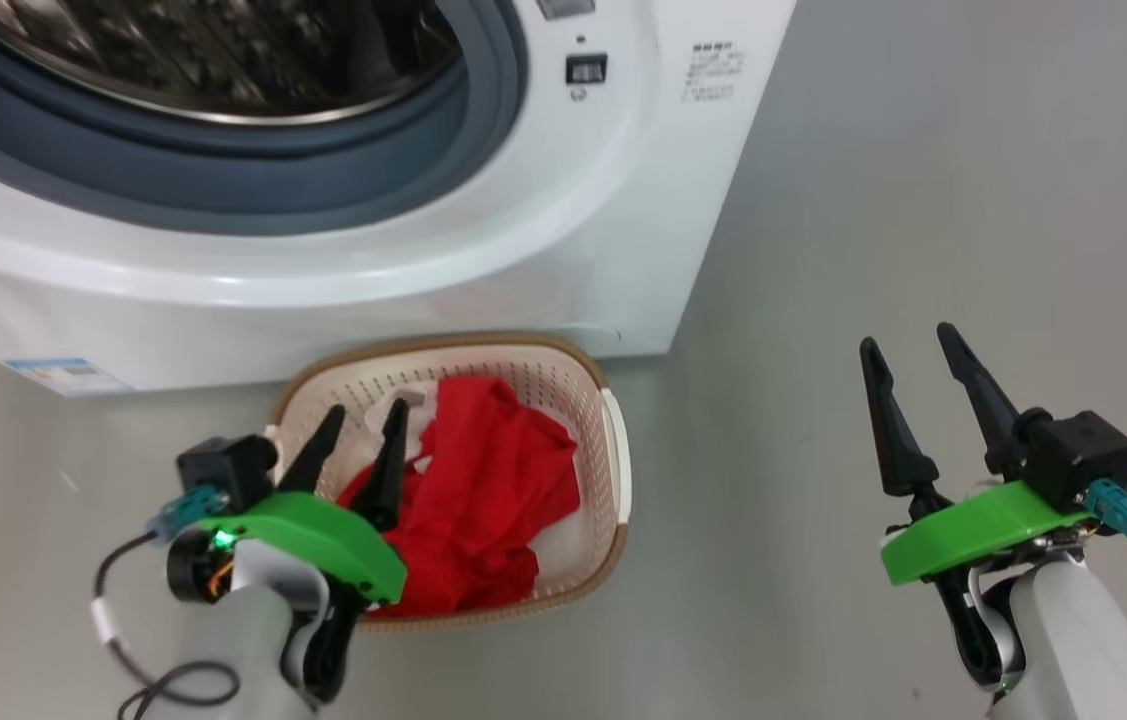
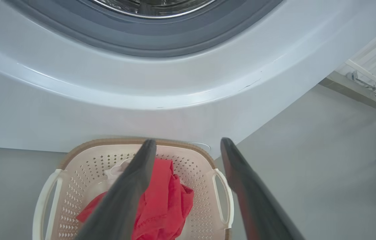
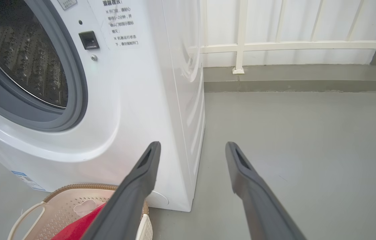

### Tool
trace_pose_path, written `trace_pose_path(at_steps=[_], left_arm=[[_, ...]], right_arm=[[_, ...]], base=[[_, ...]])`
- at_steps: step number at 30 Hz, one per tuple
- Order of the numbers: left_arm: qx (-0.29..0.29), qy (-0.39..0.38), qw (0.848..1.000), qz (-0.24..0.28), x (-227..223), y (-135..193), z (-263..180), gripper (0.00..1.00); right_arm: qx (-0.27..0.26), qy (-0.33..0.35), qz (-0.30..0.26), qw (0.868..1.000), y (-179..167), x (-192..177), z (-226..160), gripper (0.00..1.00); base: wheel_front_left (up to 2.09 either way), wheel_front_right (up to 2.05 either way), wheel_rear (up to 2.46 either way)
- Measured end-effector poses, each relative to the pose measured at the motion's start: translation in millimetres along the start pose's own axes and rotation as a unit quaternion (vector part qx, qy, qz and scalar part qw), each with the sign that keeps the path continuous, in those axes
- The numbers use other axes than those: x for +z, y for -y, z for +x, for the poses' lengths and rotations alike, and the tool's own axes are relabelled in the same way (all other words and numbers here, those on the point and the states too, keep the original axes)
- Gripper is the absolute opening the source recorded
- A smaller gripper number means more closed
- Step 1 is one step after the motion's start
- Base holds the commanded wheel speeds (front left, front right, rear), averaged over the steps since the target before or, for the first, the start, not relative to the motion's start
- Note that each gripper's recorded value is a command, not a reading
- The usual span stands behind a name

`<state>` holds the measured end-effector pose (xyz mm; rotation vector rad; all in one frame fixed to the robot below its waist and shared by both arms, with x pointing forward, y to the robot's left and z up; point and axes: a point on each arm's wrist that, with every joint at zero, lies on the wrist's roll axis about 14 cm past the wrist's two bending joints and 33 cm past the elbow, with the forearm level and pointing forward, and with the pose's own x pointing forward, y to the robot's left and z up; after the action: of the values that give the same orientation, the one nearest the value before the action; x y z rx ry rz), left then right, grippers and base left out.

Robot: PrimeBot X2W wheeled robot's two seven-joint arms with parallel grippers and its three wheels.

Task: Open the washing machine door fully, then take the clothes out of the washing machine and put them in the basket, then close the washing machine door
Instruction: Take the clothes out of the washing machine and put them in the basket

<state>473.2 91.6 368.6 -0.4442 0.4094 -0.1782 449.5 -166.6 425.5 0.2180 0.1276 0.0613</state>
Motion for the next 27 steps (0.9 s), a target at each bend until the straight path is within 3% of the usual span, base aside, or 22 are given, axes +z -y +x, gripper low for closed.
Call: trace_pose_path(at_steps=[9,13,16,22,27], left_arm=[[0.005,0.081,0.997,-0.012,35.6,-4.4,-54.2,1.0],[0.016,0.153,0.985,0.074,81.2,-3.9,-80.2,1.0],[0.018,0.206,0.972,0.11,107.4,5.1,-102.8,1.0],[0.042,0.275,0.952,0.127,133.1,6.9,-148.6,1.0],[0.074,0.291,0.945,0.13,134.7,-5.0,-171.1,1.0]], right_arm=[[0.007,0.027,-0.003,1.0,-8.5,24.2,-22.7,1.0],[0.006,0.042,-0.004,0.999,-9.0,35.9,-34.8,1.0],[0.006,0.055,-0.008,0.998,-9.9,44.6,-44.0,1.0],[0.007,0.1,-0.018,0.995,-11.1,72.5,-62.0,1.0],[0.005,0.116,-0.034,0.993,-9.8,81.1,-77.3,1.0]], base=[[0.0,0.0,0.0],[0.0,0.0,0.0],[0.0,0.0,0.0],[0.0,0.0,0.0],[0.0,0.0,0.0]])
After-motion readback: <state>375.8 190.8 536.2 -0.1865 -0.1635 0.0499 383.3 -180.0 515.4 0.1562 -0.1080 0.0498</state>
